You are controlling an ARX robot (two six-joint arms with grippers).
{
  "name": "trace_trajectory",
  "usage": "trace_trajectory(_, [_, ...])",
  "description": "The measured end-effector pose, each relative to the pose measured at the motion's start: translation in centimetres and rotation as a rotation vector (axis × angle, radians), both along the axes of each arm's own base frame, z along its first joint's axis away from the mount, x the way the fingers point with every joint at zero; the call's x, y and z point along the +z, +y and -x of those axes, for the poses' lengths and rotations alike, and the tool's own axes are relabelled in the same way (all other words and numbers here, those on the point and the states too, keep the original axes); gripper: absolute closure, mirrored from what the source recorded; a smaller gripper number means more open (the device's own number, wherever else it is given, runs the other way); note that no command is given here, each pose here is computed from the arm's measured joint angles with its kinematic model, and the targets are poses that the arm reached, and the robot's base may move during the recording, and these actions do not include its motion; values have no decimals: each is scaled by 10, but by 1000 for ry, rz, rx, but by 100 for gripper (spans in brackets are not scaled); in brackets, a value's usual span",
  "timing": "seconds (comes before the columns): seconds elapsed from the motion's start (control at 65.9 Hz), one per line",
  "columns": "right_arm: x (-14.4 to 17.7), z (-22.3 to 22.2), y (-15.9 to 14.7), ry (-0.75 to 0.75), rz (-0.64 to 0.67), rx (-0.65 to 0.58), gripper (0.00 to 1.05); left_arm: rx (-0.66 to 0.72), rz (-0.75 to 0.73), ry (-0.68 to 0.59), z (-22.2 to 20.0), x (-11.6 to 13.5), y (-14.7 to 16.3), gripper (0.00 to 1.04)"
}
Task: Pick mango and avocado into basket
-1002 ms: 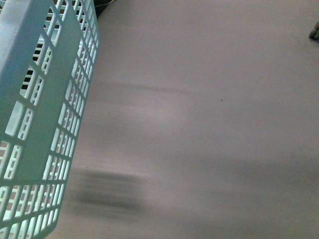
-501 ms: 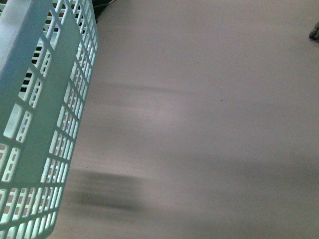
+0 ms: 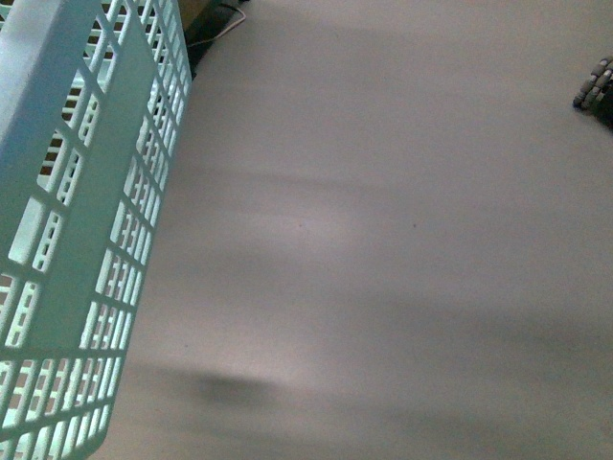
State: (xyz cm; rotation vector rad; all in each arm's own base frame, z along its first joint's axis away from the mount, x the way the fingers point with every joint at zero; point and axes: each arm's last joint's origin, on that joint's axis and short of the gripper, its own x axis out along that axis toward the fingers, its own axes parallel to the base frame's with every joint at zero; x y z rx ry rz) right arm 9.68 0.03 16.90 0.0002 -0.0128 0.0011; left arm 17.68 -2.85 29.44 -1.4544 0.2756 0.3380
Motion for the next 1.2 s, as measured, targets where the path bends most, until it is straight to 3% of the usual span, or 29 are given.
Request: trace_trajectory(1.199, [0,0,0,0,0,0,9,0,0,0,0,0,0,91])
